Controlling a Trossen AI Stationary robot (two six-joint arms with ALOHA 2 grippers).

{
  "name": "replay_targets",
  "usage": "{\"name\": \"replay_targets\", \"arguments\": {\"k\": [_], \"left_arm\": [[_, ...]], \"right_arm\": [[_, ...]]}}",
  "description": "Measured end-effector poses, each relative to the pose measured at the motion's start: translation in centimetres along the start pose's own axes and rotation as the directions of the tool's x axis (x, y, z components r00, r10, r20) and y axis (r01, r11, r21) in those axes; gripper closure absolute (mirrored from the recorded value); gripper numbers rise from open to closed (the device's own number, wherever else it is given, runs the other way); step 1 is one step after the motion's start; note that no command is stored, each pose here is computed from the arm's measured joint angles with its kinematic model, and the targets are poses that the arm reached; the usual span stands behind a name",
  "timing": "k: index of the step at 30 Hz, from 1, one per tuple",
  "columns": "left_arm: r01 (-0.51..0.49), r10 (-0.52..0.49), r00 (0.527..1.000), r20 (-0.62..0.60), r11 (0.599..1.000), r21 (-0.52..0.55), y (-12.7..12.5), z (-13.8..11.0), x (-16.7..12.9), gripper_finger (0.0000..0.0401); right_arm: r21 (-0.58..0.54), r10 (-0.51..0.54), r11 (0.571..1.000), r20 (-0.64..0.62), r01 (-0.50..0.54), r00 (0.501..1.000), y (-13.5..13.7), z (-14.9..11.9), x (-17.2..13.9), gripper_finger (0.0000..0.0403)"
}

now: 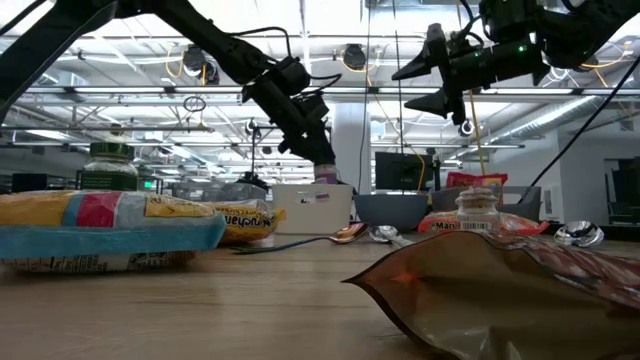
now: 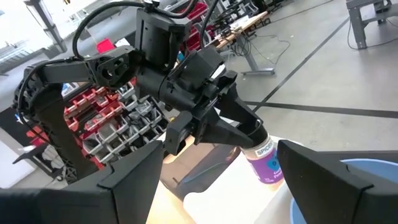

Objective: Pick & Place Food Item
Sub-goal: Put the black seasoning bottle into the white bin

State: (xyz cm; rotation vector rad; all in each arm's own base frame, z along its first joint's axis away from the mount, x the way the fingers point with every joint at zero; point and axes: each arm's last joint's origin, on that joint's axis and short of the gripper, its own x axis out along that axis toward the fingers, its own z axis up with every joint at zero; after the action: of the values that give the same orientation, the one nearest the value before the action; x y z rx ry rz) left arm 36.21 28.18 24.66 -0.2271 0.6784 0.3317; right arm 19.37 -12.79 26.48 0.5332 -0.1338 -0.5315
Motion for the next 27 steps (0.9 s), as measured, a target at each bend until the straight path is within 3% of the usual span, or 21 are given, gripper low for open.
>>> {"name": "replay_targets", "arguments": {"k": [27], "left_arm": [[-0.051,0.051,0.999,0.002,0.999,-0.011,0.5,-0.4,1.2,0.0193]], "right_arm": [[-0.001,-0.018,1.0,-0.031,0.018,0.999,-0.2,-0.3,0.0,0.0094]]}}
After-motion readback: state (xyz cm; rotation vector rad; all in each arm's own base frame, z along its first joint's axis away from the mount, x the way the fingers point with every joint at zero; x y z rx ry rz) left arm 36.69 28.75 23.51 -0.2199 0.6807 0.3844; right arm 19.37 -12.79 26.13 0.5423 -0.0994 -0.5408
